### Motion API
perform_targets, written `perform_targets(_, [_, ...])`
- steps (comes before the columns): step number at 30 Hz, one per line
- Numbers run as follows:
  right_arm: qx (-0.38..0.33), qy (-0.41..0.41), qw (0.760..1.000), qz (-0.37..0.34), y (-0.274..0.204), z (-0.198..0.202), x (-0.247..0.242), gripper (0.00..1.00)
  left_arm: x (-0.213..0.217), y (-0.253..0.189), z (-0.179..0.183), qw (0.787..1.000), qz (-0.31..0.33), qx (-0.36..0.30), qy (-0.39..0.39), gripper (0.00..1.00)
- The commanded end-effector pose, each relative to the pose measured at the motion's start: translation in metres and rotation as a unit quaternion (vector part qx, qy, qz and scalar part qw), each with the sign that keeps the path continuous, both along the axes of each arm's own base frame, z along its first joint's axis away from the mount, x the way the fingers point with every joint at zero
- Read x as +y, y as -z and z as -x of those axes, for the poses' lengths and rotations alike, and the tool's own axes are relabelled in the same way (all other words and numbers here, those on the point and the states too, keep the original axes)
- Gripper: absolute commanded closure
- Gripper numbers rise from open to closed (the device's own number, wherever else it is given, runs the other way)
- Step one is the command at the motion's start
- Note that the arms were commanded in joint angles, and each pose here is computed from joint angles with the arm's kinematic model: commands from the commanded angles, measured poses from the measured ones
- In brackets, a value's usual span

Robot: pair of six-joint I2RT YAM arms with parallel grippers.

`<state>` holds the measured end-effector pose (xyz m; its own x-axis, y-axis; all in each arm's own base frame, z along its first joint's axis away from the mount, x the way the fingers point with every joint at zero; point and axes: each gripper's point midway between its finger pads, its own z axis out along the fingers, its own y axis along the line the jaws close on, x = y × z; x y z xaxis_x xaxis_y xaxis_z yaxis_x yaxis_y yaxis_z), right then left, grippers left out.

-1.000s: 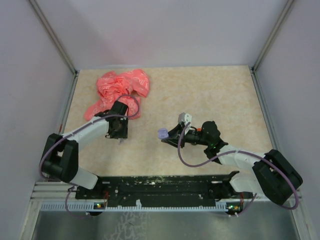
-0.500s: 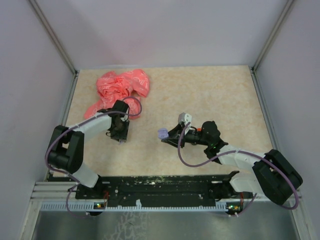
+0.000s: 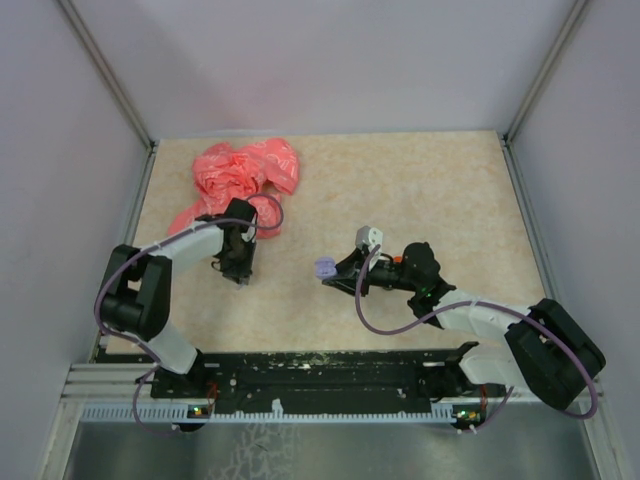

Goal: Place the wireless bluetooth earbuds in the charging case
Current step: Pick up the earbud from the center of the board.

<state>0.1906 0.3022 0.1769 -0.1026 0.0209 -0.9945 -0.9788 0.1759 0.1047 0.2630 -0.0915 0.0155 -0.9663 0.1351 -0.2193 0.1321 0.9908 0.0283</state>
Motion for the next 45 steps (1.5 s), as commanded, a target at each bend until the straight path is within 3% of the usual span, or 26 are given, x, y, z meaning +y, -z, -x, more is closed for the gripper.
perform_targets(1, [-0.027,-0.008,0.999,-0.019,-0.015,0.002,0.003,1.00,-0.001,0.006,0.008,1.000,0.004,0.029,0.006,0.69])
perform_targets(5, [-0.026,-0.009,0.999,-0.018,-0.014,0.003,0.003,1.00,0.000,0.006,0.010,0.999,0.000,0.033,0.005,0.69])
perform_targets(12, [-0.028,-0.007,0.999,-0.017,-0.014,0.002,0.003,1.00,-0.003,0.001,0.010,1.000,0.008,0.029,-0.002,0.83])
perform_targets(22, [-0.035,0.007,0.999,-0.021,-0.016,-0.001,0.000,1.00,-0.035,-0.055,-0.014,0.988,0.113,-0.100,-0.034,0.92])
perform_targets(29, [-0.053,0.037,0.997,-0.035,-0.018,-0.006,-0.006,1.00,-0.066,-0.108,-0.023,0.951,0.226,-0.204,-0.059,0.92])
perform_targets(36, [-0.088,0.071,0.991,-0.065,-0.023,-0.010,-0.015,1.00,-0.123,-0.161,-0.013,0.895,0.334,-0.290,-0.056,0.93])
perform_targets(45, [-0.126,0.108,0.982,-0.088,-0.028,-0.012,-0.024,1.00,-0.175,-0.214,0.009,0.832,0.443,-0.331,-0.038,0.93])
